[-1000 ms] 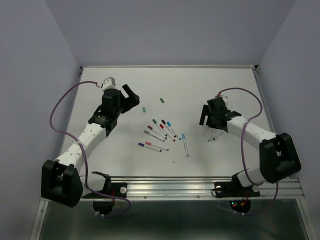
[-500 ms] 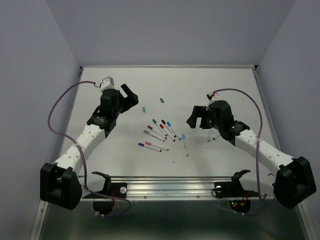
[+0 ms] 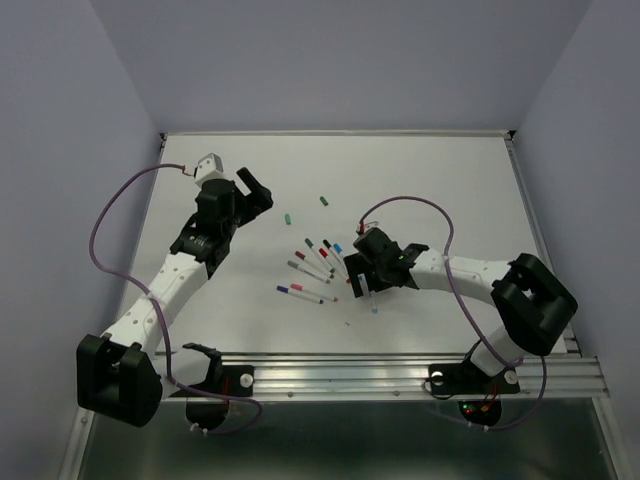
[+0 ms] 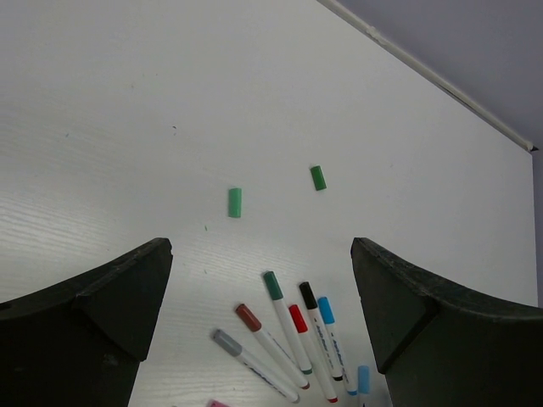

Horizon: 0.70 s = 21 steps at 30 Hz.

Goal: Open the pen caps

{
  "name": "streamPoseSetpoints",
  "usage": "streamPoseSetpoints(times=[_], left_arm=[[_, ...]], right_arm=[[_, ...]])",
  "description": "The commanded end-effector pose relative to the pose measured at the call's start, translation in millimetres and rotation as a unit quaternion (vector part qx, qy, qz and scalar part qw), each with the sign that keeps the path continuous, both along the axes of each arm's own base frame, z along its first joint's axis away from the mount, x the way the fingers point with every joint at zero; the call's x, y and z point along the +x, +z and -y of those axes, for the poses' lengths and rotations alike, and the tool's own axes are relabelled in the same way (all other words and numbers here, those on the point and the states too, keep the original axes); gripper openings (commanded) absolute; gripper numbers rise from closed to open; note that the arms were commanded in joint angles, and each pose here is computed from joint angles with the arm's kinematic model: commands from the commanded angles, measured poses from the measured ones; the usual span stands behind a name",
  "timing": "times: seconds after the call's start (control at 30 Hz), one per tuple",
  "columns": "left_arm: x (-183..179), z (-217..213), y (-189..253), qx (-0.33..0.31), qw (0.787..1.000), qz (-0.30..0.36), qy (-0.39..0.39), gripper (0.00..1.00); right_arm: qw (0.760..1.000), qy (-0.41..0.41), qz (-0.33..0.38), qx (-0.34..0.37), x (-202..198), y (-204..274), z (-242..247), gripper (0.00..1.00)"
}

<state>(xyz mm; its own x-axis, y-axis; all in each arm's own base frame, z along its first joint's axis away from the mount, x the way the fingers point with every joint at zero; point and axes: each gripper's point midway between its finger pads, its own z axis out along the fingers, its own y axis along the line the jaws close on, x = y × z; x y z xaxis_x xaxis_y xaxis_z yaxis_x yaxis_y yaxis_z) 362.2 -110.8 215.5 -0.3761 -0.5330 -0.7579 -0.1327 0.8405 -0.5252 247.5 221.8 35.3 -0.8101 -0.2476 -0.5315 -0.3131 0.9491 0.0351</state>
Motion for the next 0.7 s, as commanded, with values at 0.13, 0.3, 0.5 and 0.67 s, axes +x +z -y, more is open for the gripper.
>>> streamPoseSetpoints(times=[0.13, 0.3, 0.5, 0.67], left_arm=[[5, -7, 20, 0.007, 1.000, 0.027, 0.013, 0.99], [8, -8, 18, 0.009, 1.000, 0.024, 0.015, 0.99], [8, -8, 21, 0.007, 1.000, 0.027, 0.014, 0.99], [4, 0, 23, -0.001, 1.000, 0.028, -0.009, 0.99]], right_arm=[[0.998, -0.006, -0.001, -0.055, -8, -10, 2, 0.85], [0.997, -0.018, -0.030, -0.075, -19, -28, 8, 0.60], [0.996, -0.030, -0.034, -0.074, -22, -35, 10, 0.34], [0.997, -0.033, -0.032, -0.066, -19, -33, 5, 0.13]])
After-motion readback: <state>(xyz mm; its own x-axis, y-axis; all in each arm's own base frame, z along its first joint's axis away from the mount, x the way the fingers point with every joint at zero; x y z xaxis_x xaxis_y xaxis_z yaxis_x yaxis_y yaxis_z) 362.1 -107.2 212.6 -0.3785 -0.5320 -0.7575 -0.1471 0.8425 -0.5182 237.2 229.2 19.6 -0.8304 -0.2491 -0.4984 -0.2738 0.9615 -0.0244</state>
